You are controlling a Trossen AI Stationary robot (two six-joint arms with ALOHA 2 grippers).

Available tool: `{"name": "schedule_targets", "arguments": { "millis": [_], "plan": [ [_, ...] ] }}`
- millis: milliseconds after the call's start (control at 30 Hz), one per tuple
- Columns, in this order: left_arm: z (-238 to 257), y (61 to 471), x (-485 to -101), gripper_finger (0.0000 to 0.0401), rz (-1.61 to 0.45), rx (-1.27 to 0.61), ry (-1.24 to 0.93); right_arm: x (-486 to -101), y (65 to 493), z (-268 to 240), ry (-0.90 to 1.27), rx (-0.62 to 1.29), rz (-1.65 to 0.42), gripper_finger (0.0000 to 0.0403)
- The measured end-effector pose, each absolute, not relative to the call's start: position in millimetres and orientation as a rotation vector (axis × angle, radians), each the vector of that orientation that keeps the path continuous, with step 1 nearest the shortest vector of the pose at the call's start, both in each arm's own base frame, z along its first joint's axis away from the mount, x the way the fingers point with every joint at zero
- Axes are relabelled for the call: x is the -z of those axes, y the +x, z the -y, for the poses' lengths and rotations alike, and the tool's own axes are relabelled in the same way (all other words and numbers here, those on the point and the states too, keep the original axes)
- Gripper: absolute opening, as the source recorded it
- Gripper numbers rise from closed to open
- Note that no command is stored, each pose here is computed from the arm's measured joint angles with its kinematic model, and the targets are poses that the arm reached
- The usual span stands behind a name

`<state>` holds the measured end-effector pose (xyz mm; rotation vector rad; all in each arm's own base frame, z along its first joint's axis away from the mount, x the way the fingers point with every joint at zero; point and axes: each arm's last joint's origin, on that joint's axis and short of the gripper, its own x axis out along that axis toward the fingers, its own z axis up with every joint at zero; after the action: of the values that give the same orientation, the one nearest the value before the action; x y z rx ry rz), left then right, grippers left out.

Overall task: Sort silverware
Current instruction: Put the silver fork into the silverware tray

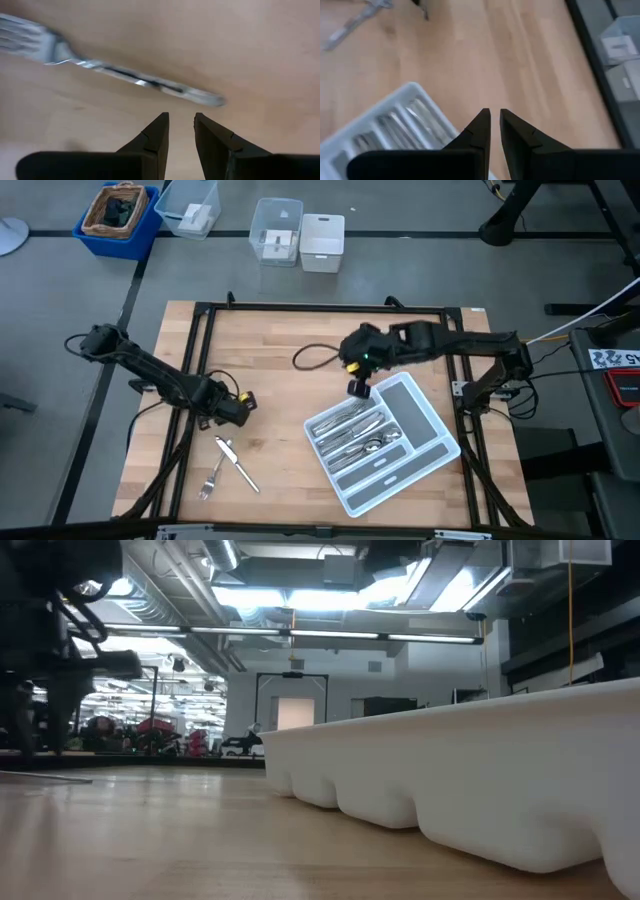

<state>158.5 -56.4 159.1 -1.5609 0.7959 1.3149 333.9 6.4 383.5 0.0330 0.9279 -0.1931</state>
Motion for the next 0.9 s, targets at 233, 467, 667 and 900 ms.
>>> {"name": "schedule_targets", "arguments": {
  "millis": [233, 467, 667, 900],
  "plan": [
    [62, 154, -158, 0.0079, -0.882, -1.348, -1.612, -381, 326, 22, -0.007, 0.234, -1.002, 0.0046],
    [62, 154, -158, 0.0079, -0.812, -1.432, -1.699, -382, 325, 38, -0.020, 0.257, -1.004, 0.0046],
    [60, 151, -157, 0.0079, -0.701, -1.548, -1.756, -382, 325, 37, -0.021, 0.255, -1.004, 0.0046],
    [55, 154, -157, 0.0079, -0.579, -1.559, -1.762, -382, 325, 37, -0.020, 0.253, -1.003, 0.0046]
  ]
}}
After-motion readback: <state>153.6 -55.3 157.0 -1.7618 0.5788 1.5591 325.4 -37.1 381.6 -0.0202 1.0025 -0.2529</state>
